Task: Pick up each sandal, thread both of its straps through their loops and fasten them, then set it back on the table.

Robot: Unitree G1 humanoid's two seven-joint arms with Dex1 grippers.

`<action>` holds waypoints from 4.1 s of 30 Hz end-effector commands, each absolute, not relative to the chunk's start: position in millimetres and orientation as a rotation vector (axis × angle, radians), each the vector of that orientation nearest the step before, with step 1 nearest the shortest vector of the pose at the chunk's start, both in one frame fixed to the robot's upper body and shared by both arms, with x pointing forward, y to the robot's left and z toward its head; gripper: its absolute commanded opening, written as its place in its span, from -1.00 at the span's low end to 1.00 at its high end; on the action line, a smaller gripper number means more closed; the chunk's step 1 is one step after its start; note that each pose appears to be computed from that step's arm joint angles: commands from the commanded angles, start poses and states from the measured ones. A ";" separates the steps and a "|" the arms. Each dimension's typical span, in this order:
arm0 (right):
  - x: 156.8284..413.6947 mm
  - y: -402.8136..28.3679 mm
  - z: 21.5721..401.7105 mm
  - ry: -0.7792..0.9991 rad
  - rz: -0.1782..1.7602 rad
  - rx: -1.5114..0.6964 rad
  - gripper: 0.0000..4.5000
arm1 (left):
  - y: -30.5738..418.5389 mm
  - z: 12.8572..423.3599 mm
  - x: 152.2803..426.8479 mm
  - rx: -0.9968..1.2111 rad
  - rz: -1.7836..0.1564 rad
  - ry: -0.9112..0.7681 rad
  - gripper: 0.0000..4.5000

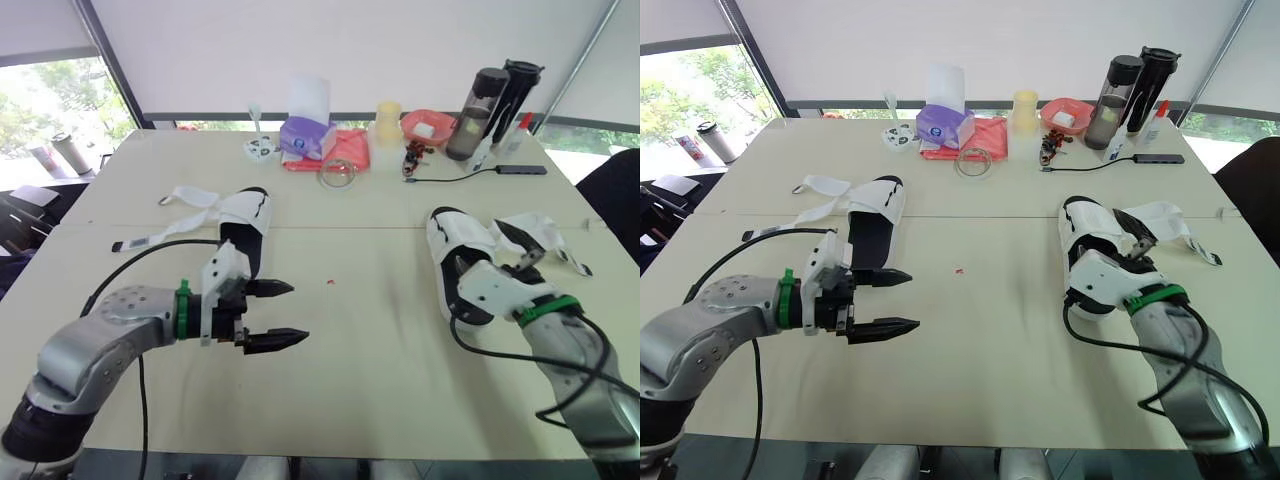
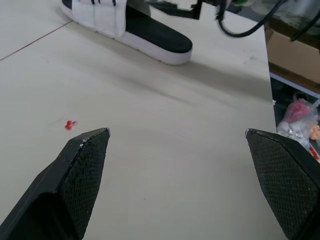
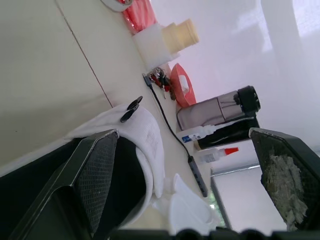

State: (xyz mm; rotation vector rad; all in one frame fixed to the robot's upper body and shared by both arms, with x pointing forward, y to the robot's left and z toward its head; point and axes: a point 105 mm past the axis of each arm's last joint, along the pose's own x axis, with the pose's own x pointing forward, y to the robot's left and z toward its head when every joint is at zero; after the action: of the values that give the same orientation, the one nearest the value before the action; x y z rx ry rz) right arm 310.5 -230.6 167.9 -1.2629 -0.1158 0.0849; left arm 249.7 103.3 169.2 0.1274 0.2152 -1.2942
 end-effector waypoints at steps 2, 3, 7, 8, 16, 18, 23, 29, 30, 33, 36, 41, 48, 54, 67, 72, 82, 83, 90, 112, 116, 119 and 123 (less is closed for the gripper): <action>320.9 -234.3 164.3 -0.105 0.072 -1.320 0.99 | 99.7 173.4 251.9 0.145 -1.294 0.180 1.00; 326.5 -237.1 160.5 -0.087 0.068 -1.328 0.99 | 98.5 173.1 252.9 0.136 -1.287 0.174 1.00; 346.2 -250.9 151.7 -0.017 0.052 -1.398 0.99 | 93.9 170.8 252.7 0.112 -1.268 0.160 1.00; 351.0 -254.1 153.6 -0.012 0.040 -1.414 0.99 | 93.6 170.9 252.6 0.102 -1.259 0.156 1.00; 372.1 -264.0 156.0 0.030 0.026 -1.502 0.99 | 92.5 169.3 253.3 0.049 -1.209 0.139 1.00; 376.5 -263.7 157.4 0.025 0.020 -1.503 0.99 | 91.2 168.6 253.1 0.046 -1.206 0.139 1.00; 400.2 -252.7 158.9 0.000 0.041 -1.546 0.88 | 90.9 163.2 253.1 0.037 -1.181 0.144 1.00; 407.3 -245.8 151.8 -0.014 0.091 -1.573 -0.29 | 92.3 160.8 253.1 0.025 -1.161 0.146 1.00; 407.8 -246.5 151.1 -0.011 0.091 -1.575 -0.50 | 92.4 161.1 253.4 0.022 -1.158 0.144 1.00; 408.5 -248.7 150.0 -0.003 0.087 -1.581 -0.99 | 92.5 161.5 254.1 0.016 -1.153 0.141 1.00; 408.8 -251.6 150.4 0.000 0.077 -1.588 -0.99 | 92.7 161.6 254.9 0.017 -1.151 0.139 1.00; 406.2 -246.7 174.4 -0.149 0.066 -1.643 -0.99 | 95.4 163.8 260.9 -0.002 -1.135 0.130 1.00; 369.6 -172.5 197.0 -0.643 0.442 -1.659 -0.99 | 114.0 163.0 265.0 -0.056 -1.148 0.171 1.00; 325.7 -130.8 180.1 -0.826 0.834 -1.596 -0.99 | 121.1 162.2 255.4 -0.060 -1.225 0.238 1.00; 241.7 -82.6 146.9 -1.059 1.219 -1.431 -0.99 | 116.6 165.3 246.9 -0.126 -1.224 0.248 1.00; 239.8 -81.7 142.3 -1.039 1.216 -1.441 -0.99 | 115.6 164.7 243.8 -0.140 -1.232 0.257 1.00; 255.1 -89.1 128.5 -0.973 1.200 -1.474 -0.50 | 117.9 160.1 247.7 -0.078 -1.275 0.280 1.00; 255.1 -89.3 127.5 -0.968 1.204 -1.474 -0.33 | 117.2 160.0 247.6 -0.073 -1.283 0.279 1.00; 253.2 -96.8 126.2 -0.910 1.144 -1.474 0.99 | 111.8 153.1 250.9 -0.030 -1.332 0.280 1.00; 222.7 -187.8 164.0 -0.320 0.514 -1.009 1.00 | 114.4 134.5 278.6 0.143 -1.446 0.240 -0.97; 229.5 -194.9 172.2 -0.167 0.447 -0.633 1.00 | 107.8 125.9 285.9 0.204 -1.475 0.215 -0.99; 237.4 -194.9 176.2 -0.058 0.455 -0.339 1.00 | 99.7 117.7 286.5 0.259 -1.522 0.213 -0.99; 247.5 -174.1 198.5 0.038 0.556 0.135 1.00 | 92.1 106.0 283.1 0.305 -1.580 0.229 -0.99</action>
State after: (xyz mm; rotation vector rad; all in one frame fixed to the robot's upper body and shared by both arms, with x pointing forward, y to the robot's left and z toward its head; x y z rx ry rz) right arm 253.8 -188.0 185.7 -0.0082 0.0141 0.4857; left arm 283.2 95.2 102.8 0.2611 0.2523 -1.5548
